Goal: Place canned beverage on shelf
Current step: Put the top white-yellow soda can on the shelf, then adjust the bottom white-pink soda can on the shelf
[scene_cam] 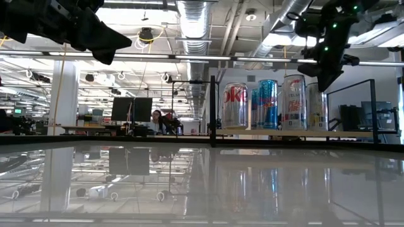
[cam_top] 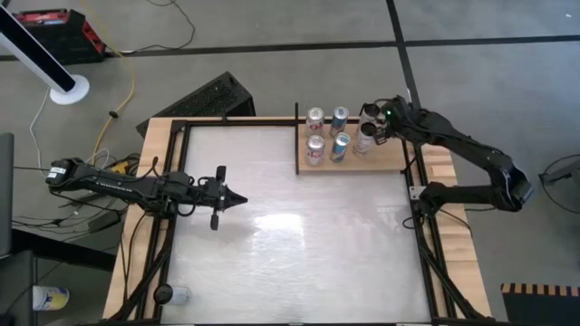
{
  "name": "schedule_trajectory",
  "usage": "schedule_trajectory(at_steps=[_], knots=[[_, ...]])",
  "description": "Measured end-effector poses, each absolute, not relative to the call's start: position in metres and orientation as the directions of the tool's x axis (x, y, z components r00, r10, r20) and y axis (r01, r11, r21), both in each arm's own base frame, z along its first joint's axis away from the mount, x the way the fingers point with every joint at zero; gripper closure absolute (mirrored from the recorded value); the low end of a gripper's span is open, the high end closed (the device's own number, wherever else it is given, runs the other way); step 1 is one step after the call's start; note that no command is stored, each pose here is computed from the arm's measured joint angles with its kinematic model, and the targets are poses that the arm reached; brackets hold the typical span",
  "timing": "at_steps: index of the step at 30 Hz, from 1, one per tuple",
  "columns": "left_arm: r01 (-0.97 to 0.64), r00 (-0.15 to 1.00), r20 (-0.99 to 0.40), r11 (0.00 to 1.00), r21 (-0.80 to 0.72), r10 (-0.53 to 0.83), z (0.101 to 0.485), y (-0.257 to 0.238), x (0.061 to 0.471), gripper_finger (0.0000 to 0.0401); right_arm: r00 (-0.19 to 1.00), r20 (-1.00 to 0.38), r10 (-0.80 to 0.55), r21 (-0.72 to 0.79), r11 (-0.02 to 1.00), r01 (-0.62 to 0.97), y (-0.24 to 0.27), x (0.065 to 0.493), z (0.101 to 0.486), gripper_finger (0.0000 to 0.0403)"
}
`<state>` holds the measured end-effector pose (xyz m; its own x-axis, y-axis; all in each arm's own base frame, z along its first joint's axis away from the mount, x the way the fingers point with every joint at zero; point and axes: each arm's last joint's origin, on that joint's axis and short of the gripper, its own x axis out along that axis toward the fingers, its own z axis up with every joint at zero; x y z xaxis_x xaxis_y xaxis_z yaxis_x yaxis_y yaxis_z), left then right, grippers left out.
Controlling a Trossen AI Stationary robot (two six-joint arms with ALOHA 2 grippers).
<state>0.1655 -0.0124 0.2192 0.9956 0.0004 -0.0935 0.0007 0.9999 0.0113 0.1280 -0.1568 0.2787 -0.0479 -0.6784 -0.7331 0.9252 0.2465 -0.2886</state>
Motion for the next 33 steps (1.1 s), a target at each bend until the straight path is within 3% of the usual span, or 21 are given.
schedule_trajectory(at_steps=[11, 23, 33], knots=[[-0.017, 0.997, -0.08, 0.999, 0.044, 0.021, 0.221, -0.012, 0.166, 0.0401, 0.112, -0.695, -0.71, -0.168, 0.313, 0.935, -0.126, 0.116, 0.305, 0.0383], [-0.02, 0.999, -0.035, 0.997, 0.071, 0.023, 0.225, -0.012, 0.166, 0.0401, 0.422, -0.59, -0.688, -0.027, 0.54, 0.841, -0.085, 0.147, 0.336, 0.0383], [-0.018, 0.998, -0.062, 0.997, 0.075, 0.023, 0.222, -0.012, 0.166, 0.0401, 0.459, -0.555, -0.694, -0.073, 0.59, 0.804, -0.065, 0.157, 0.338, 0.0364]])
